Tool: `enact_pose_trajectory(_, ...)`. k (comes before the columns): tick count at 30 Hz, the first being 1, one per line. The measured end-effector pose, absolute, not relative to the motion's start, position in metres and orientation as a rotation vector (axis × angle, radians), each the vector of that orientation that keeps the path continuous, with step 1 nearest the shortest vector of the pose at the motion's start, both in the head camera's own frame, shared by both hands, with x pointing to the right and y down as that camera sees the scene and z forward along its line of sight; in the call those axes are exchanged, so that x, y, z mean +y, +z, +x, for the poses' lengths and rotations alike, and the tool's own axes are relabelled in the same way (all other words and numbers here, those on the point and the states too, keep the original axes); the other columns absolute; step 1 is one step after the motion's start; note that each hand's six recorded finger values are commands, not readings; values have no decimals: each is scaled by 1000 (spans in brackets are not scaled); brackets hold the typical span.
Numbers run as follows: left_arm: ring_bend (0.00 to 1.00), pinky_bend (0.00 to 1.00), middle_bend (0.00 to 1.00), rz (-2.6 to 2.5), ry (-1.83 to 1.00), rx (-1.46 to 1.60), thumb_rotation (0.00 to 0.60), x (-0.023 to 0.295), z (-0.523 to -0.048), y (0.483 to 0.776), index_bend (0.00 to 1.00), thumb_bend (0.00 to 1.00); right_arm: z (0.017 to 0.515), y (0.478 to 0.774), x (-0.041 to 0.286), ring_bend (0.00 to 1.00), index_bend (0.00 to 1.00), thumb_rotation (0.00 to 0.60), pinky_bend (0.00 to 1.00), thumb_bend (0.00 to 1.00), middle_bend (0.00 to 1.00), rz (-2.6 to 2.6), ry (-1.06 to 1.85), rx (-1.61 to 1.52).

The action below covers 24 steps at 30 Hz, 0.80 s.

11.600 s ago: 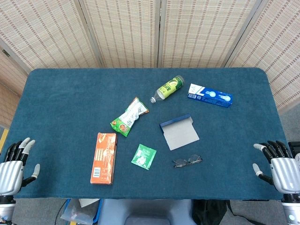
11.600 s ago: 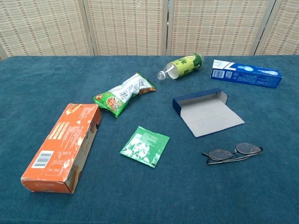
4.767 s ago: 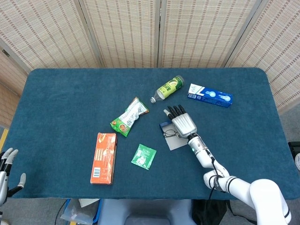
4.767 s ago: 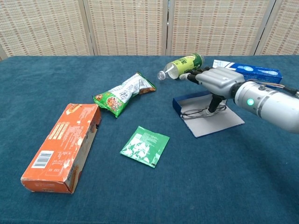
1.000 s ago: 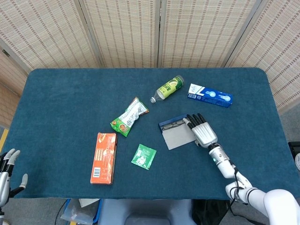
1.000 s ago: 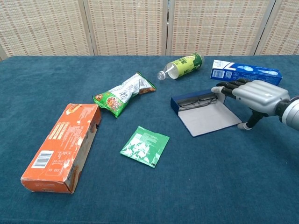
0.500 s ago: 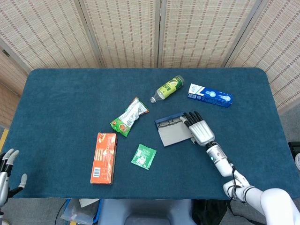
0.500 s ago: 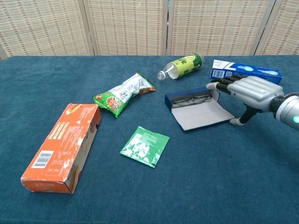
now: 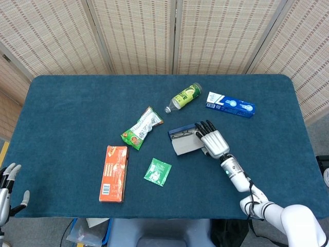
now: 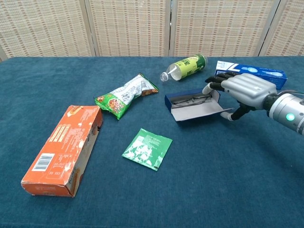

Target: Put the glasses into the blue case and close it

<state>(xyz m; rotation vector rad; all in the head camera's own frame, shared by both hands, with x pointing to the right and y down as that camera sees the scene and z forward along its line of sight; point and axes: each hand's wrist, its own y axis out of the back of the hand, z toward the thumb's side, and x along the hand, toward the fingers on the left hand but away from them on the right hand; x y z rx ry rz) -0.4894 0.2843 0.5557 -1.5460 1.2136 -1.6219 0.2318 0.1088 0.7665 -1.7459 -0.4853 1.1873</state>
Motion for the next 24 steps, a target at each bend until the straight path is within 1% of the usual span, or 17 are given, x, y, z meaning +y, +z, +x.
enact_pose_trajectory(4, 0, 0, 0, -1543, -1626, 1214, 600, 285, -490, 555, 80, 424, 225, 766, 111, 0, 378, 600, 0, 345, 130, -1764, 1164, -501)
enact_pose_trajectory(8, 0, 0, 0, -1542, -1630, 1214, 600, 286, -492, 555, 81, 424, 223, 767, 112, 0, 464, 600, 0, 354, 158, -1767, 1152, -510)
enact_pose_trajectory(19, 0, 0, 0, -1543, -1630, 1215, 600, 284, -492, 556, 81, 424, 220, 767, 108, 0, 529, 600, 0, 362, 195, -1767, 1139, -522)
enact_pose_trajectory(24, 0, 0, 0, -1543, -1629, 1218, 600, 284, -492, 556, 80, 424, 221, 769, 107, 0, 563, 600, 0, 389, 216, -1766, 1147, -518)
